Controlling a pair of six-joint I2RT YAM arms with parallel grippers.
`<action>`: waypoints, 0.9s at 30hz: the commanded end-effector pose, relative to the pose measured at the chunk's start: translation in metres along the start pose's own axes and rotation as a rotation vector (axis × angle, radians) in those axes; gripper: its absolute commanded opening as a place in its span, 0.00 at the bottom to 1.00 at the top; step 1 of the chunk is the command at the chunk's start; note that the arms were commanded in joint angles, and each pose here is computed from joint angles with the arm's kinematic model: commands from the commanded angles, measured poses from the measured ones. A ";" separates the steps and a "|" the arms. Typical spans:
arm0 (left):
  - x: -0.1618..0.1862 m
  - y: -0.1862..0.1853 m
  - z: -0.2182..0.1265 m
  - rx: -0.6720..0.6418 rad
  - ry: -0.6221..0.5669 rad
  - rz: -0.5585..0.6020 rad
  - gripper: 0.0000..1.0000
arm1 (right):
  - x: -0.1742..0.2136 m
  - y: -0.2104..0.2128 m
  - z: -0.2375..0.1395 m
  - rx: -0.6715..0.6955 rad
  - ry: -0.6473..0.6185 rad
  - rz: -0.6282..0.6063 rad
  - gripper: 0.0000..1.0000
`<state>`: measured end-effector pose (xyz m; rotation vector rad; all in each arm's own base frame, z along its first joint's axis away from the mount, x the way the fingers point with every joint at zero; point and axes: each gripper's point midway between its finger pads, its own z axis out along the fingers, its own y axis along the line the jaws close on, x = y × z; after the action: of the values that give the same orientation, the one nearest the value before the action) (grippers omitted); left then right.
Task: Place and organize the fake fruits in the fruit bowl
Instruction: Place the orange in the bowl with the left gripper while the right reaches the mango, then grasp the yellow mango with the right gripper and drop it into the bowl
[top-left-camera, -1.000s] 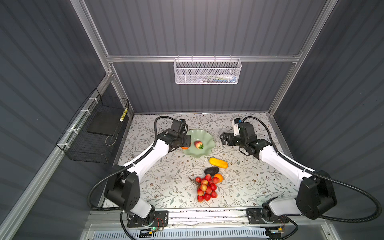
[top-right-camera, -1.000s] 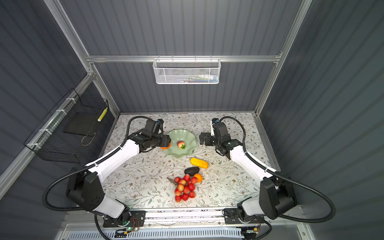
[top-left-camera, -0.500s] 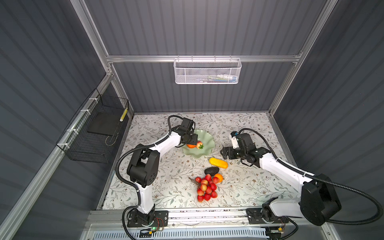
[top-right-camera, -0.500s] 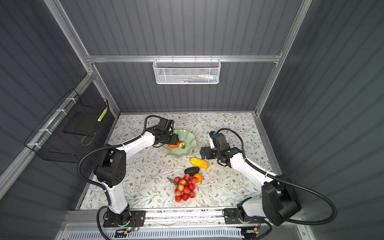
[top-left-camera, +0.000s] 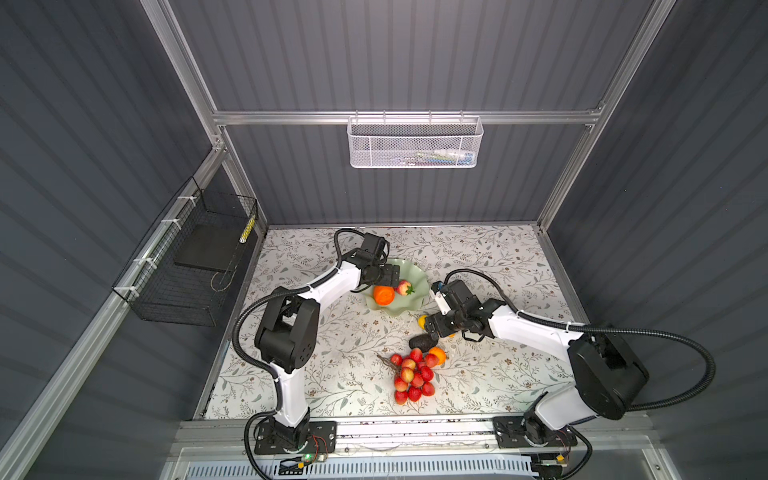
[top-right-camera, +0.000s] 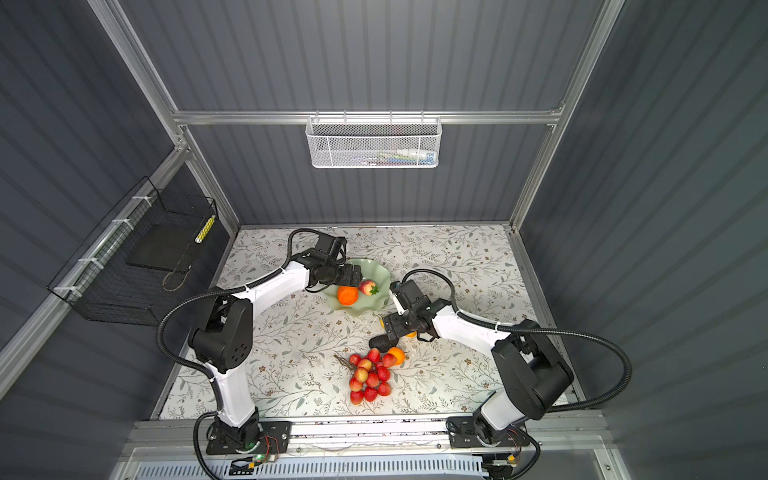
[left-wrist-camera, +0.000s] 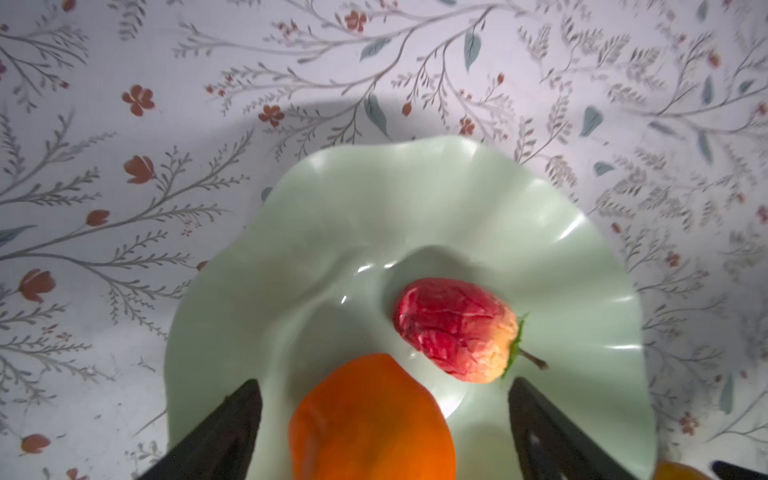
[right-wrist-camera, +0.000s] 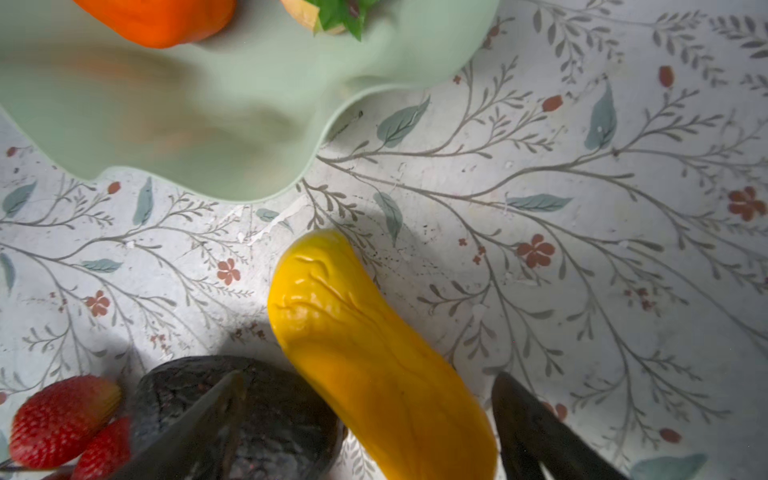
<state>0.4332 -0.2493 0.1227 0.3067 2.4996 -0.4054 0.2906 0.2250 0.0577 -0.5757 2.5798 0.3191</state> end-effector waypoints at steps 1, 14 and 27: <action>-0.056 -0.010 -0.061 0.024 -0.240 0.015 1.00 | -0.009 0.000 0.005 0.022 -0.007 -0.018 0.87; -0.048 0.041 -0.159 -0.185 -0.595 -0.082 1.00 | 0.007 -0.016 0.019 0.120 0.044 0.028 0.64; -0.008 0.072 -0.155 -0.249 -0.624 -0.248 1.00 | -0.014 -0.034 -0.046 0.207 -0.097 0.075 0.33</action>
<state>0.3827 -0.1378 0.2232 -0.1225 1.9988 -0.2085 0.2941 0.1916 0.0746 -0.4185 2.5536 0.1195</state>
